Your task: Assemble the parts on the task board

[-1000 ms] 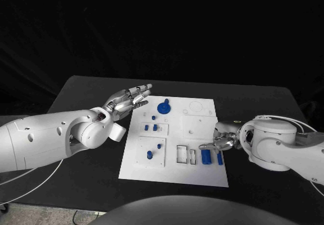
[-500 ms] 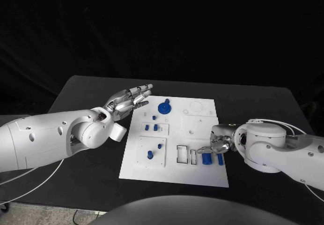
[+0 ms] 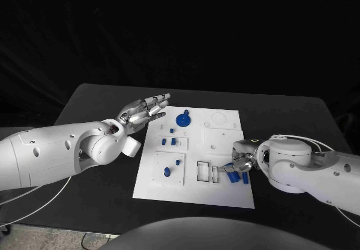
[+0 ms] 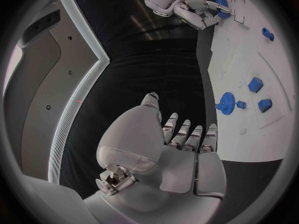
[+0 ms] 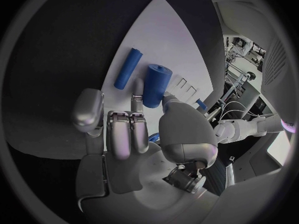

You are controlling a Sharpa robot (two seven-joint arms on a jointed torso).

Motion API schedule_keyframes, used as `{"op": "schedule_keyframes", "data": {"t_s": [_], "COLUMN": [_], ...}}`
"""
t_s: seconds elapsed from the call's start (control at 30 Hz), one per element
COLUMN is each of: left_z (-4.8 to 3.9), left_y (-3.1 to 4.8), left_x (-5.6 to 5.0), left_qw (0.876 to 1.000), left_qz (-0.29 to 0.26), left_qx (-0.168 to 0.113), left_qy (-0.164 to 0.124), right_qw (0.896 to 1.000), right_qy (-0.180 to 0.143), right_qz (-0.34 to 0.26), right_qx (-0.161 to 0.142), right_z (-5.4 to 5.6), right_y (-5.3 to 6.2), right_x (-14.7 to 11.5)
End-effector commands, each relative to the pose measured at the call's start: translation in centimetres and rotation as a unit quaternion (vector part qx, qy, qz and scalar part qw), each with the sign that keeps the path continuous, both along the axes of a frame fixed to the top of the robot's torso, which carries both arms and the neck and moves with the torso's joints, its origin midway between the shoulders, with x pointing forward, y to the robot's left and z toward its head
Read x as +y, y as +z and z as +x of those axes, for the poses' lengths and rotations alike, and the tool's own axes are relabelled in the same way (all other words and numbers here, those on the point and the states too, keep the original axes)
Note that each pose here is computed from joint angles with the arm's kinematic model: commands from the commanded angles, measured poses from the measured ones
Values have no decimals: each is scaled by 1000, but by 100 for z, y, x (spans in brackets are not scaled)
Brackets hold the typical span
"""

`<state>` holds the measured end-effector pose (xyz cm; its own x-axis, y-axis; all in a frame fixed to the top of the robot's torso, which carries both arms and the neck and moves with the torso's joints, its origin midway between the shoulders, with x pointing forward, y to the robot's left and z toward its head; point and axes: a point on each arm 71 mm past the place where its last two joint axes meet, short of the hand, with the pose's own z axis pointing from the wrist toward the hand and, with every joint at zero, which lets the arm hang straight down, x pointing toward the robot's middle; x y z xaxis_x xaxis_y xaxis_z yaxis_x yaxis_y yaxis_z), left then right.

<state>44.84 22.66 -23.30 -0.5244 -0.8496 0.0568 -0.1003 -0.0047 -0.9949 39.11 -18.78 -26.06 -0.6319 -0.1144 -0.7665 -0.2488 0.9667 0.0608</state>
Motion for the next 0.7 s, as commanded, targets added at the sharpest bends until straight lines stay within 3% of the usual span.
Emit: {"op": "schedule_keyframes", "data": {"t_s": [0.03,0.33,0.7], "left_z": [-9,-12,-11], "left_y": [2,0,-3], "left_x": [-19,-10,-15], "left_qw": [1000,1000,1000], "left_qz": [-7,-6,-6], "left_qx": [1,1,1], "left_qy": [-10,-9,-9], "right_qw": [998,980,958], "right_qy": [-34,-105,-148], "right_qz": [39,139,225], "right_qx": [41,93,100], "right_z": [-30,-72,-33], "right_y": [-59,-35,241], "right_x": [-17,-41,-67]}}
